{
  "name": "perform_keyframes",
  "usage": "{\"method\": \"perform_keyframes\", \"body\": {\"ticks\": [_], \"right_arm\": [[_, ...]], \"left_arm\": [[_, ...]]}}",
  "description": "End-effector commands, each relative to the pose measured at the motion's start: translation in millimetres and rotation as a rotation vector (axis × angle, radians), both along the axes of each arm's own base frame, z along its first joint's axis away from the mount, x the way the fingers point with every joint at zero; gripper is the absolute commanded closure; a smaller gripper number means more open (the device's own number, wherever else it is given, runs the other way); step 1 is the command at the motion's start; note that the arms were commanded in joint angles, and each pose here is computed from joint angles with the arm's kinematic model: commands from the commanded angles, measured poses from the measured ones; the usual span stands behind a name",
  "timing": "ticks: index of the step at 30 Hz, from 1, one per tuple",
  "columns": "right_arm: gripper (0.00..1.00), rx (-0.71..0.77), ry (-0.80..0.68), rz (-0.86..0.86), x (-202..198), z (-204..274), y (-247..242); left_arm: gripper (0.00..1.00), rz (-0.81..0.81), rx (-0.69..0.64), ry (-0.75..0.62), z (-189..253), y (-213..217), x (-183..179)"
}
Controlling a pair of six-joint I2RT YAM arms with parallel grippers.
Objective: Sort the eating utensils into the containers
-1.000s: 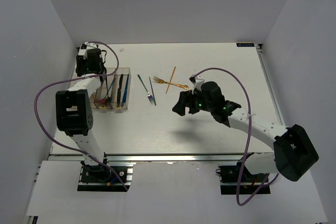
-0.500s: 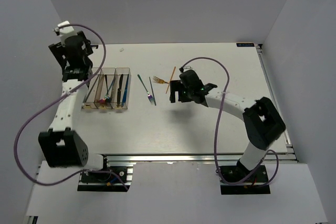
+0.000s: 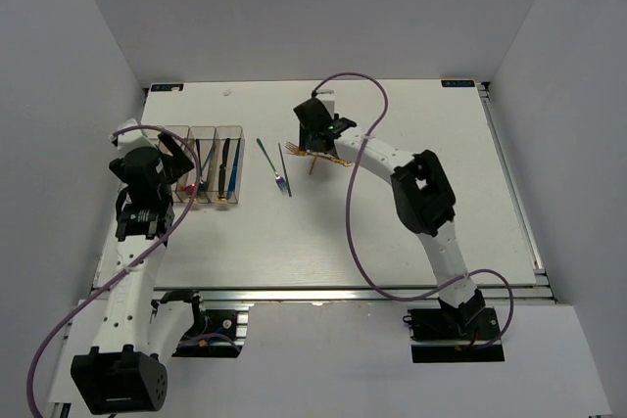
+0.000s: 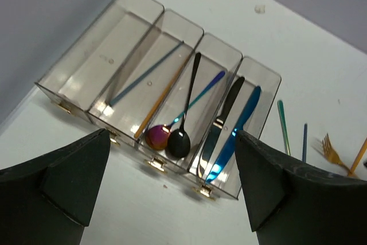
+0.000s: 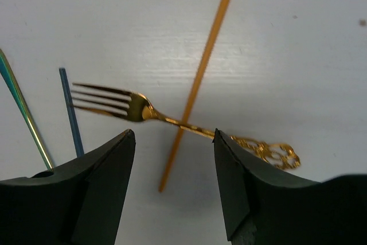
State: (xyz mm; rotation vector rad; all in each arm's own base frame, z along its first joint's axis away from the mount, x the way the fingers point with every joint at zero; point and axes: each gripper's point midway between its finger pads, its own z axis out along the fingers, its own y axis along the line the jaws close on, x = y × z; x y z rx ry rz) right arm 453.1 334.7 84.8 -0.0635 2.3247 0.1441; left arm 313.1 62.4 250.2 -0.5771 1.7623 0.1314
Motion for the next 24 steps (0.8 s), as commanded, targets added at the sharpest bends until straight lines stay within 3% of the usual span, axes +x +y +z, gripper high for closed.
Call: {"method": "perform_keyframes", "body": {"ticks": [1, 3, 5, 6, 10, 15, 24], "right_arm": [[0.37, -0.088, 0.000, -0.036, 18.6, 3.3, -3.7], [0.37, -0.129, 0.031, 0.050, 15.1, -13.3, 0.2], [0.37, -0.099, -0.047, 0.160, 21.5, -2.3, 13.1], [0.40, -0.166, -0.034, 0.255, 10.7, -20.8, 6.9], [0.46, -0.133, -0.116, 0.500, -0.1, -4.5, 15.9], [0.50, -0.080, -0.092, 0.781, -10.8, -11.6, 18.7], [0.49, -0.077, -0.125, 0.914, -1.8, 3.4, 9.3]], "left_arm": [[0.02, -0.088, -0.046, -0.007, 1.6, -18.5, 4.1], [0.02, -0.133, -0.066, -0.012, 1.0, -27.1, 7.0], [0.02, -0.161, -0.080, -0.010, -1.3, -32.6, 8.9], [0.02, -0.172, -0.085, -0.011, -1.7, -34.8, 9.3], [0.02, -0.222, -0.100, -0.020, 0.1, -44.2, 10.5], [0.02, -0.251, -0.107, -0.021, 0.1, -49.6, 10.6], [0.02, -0.283, -0.115, -0.011, -3.7, -55.3, 12.9]]}}
